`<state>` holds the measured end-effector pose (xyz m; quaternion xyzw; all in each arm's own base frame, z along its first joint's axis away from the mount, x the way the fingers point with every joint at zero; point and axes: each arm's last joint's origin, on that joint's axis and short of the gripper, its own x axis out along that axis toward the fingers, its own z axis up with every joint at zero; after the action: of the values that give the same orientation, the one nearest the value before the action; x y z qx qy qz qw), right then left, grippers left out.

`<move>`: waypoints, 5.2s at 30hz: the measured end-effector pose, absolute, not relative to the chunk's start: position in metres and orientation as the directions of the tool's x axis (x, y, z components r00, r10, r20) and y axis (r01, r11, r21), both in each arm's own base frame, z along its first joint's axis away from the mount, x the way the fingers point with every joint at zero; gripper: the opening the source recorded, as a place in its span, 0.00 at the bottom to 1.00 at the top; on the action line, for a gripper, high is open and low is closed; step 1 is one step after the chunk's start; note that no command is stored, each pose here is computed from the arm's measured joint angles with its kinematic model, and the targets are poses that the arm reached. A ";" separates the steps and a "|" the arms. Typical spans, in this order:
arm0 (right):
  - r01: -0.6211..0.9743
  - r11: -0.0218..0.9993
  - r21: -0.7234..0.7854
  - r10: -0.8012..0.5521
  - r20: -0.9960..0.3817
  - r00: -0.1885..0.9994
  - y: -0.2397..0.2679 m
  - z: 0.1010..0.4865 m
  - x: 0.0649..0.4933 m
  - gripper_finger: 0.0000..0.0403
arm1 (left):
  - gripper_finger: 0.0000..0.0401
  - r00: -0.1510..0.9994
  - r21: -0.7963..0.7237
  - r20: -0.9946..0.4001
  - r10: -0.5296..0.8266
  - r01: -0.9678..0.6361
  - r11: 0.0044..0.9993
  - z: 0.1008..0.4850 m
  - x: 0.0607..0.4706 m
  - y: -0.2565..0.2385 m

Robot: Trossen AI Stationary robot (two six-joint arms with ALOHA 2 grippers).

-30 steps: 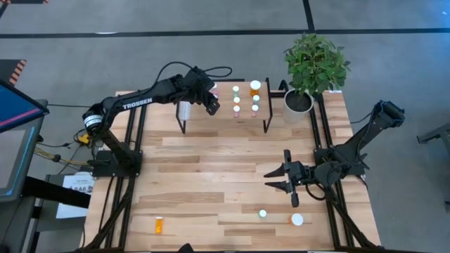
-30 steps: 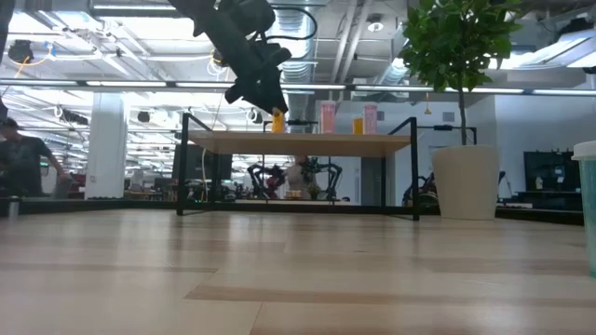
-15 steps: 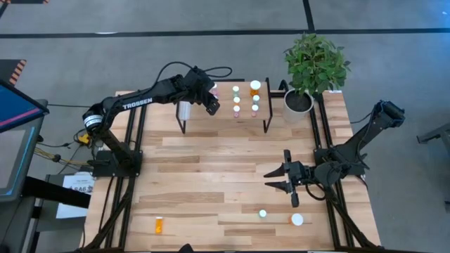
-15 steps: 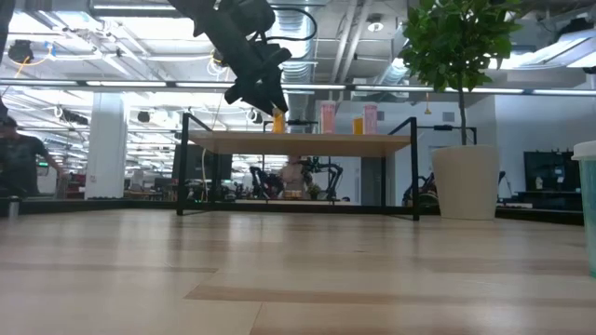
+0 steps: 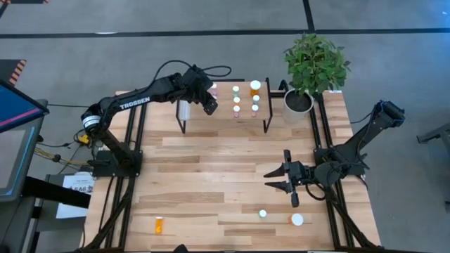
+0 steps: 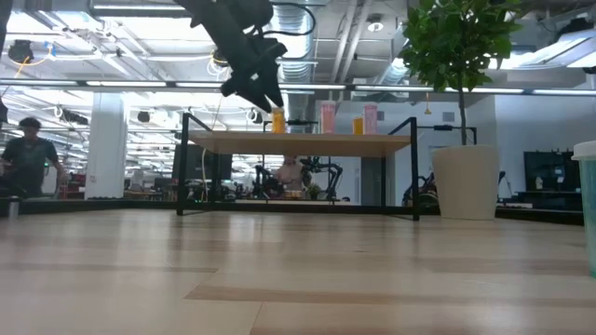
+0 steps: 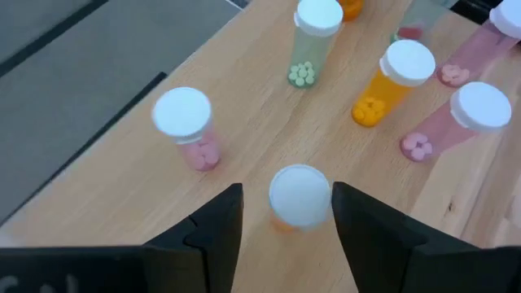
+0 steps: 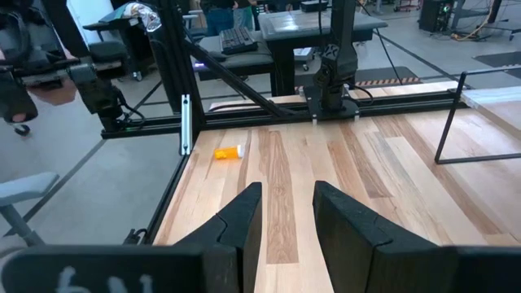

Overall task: Pick and place medicine bottles onto shelf by color
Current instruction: Put the right small orange pill bottle on the shelf, then put the small orange pill bottle on the shelf

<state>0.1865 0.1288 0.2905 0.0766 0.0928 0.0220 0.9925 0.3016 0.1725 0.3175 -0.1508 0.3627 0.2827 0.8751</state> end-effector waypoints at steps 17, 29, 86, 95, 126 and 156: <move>-0.029 0.988 0.151 0.058 -0.192 0.980 0.129 0.289 0.186 0.33 | 0.50 0.646 -0.067 -0.670 0.365 -0.543 0.837 0.374 0.249 0.101; -0.030 0.986 0.163 0.060 -0.182 0.981 0.129 0.290 0.186 0.33 | 0.44 0.586 -0.242 -0.807 0.071 -0.439 0.865 0.304 0.188 -0.080; -0.028 0.983 0.179 0.060 -0.175 0.983 0.129 0.291 0.186 0.33 | 0.15 0.348 -0.333 -0.931 -0.116 -0.671 0.663 0.165 0.146 -0.228; -0.028 0.983 0.180 0.060 -0.175 0.983 0.129 0.291 0.186 0.33 | 0.20 0.829 -0.437 -0.543 0.131 -0.413 0.799 0.249 0.162 -0.193; -0.111 0.980 0.162 0.132 -0.127 0.983 0.142 0.297 0.178 0.33 | 0.24 0.827 -0.061 0.017 0.563 -0.561 0.826 0.245 0.266 -0.008; -0.087 0.983 0.161 0.108 -0.130 0.986 0.137 0.297 0.181 0.33 | 0.24 0.729 -0.044 -0.048 0.683 -0.684 0.728 0.204 0.288 0.071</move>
<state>0.1811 0.1375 0.2966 0.0776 0.0692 0.0489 0.9934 0.2883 0.0713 0.2039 -0.0292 0.0145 0.3677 0.9294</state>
